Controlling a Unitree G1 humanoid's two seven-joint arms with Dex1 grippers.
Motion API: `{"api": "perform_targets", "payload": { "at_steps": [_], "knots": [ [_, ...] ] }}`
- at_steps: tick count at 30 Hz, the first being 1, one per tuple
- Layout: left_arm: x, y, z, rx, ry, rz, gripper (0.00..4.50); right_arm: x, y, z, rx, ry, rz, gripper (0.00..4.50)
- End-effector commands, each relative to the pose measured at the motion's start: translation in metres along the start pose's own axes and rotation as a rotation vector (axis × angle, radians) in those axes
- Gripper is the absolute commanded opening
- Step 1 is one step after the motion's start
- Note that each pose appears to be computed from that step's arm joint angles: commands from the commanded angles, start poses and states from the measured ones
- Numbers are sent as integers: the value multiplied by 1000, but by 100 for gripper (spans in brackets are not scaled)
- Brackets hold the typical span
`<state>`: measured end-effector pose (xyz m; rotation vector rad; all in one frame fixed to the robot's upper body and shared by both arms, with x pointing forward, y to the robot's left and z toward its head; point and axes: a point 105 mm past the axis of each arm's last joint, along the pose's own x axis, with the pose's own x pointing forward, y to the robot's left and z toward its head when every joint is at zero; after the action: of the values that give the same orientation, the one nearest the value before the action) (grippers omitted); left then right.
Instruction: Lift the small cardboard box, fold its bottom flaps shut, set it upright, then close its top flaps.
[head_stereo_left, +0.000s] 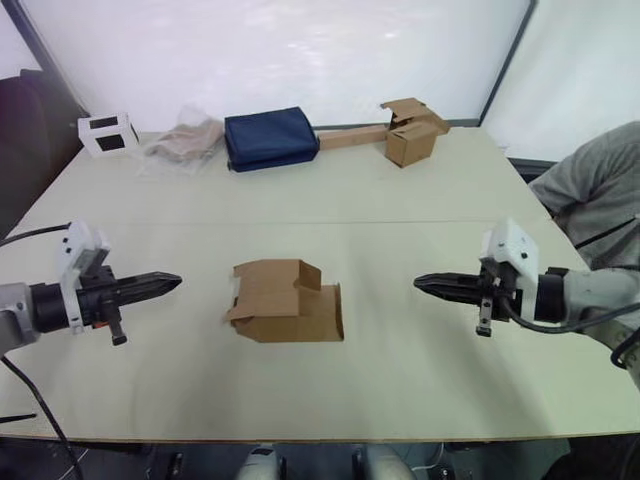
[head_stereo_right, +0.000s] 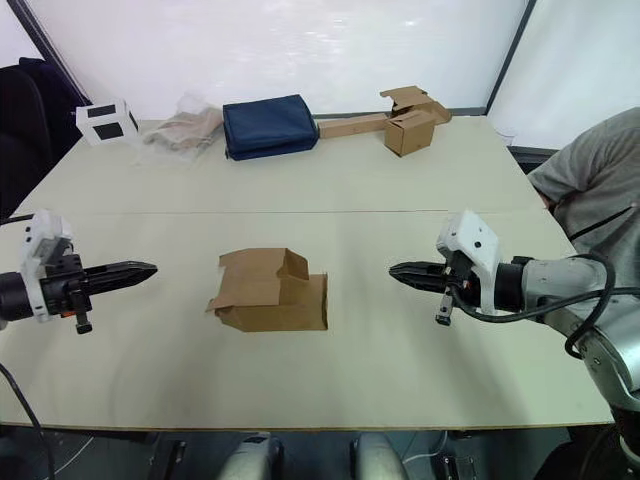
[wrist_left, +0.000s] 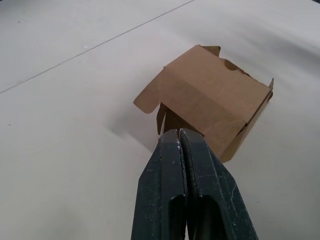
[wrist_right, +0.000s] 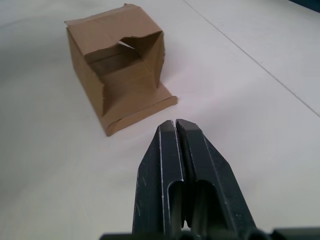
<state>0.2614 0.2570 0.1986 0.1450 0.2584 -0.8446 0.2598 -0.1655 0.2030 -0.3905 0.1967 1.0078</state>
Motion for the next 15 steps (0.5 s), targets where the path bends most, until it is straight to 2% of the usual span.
{"api": "perform_targets", "payload": {
  "at_steps": [1, 15],
  "knots": [
    [-7, 2, 9, 34, -8, 10, 4, 1, 3, 9, -38, -34, -21, 0],
    [-3, -1, 15, 59, -17, 1, 4, 4, 1, 15, -40, -65, -33, 0]
  ]
}}
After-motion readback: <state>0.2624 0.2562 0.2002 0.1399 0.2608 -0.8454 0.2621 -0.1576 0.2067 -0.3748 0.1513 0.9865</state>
